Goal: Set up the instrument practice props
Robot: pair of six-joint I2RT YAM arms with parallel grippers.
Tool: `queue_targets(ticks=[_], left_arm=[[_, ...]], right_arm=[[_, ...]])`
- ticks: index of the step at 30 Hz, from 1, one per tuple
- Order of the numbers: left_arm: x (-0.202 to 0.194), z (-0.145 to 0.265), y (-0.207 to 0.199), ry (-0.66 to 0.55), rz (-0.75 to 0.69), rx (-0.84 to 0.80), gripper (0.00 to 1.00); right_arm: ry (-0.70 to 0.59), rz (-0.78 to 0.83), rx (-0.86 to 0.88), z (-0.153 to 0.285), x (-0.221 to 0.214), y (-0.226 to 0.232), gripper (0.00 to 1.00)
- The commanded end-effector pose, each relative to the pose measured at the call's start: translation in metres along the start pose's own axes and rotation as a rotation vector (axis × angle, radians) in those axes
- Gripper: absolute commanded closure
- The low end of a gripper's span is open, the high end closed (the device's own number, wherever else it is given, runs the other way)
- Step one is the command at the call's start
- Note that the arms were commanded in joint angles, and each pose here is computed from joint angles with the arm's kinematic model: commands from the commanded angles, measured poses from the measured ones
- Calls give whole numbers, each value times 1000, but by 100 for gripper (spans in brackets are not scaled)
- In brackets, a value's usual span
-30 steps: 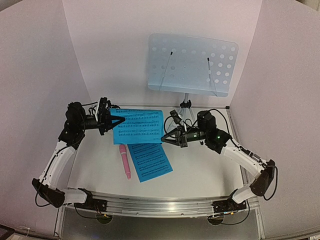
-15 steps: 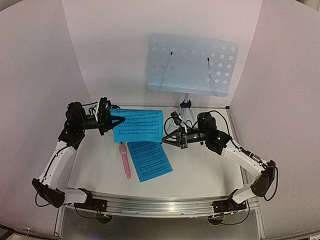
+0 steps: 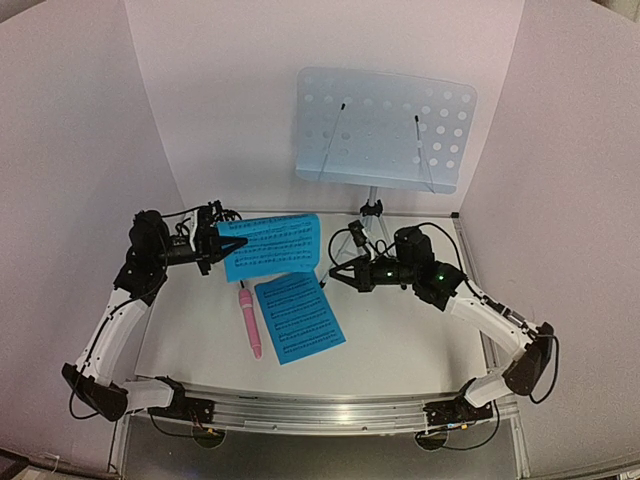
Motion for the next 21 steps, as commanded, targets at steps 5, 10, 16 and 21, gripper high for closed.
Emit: queue_targets(ticks=[5,10,16,21], left_arm=[[-4,6,-11,26,-185,-20,100],[-14,12,-35,32,-327,-150,100],[-25,16,-49,54,-531,-247,100],[-27,14,-54,49,-672,-295,100]], right_arm=[[-66,22,-146,18,7,2,83],[-42,115,-104,26,22,30,15],[12,142,66,12,44,61,13],[74,96,114,-14,51,54,13]])
Point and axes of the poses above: each gripper's point midway between its finger pads, its own z axis back along the fingers, its own y axis along the line the jaws close on, x = y × z, the point moved 6 cm from there along z, back along the fingers, and after that the axes turned 12 degrees about -z, right-handed, at the moved point
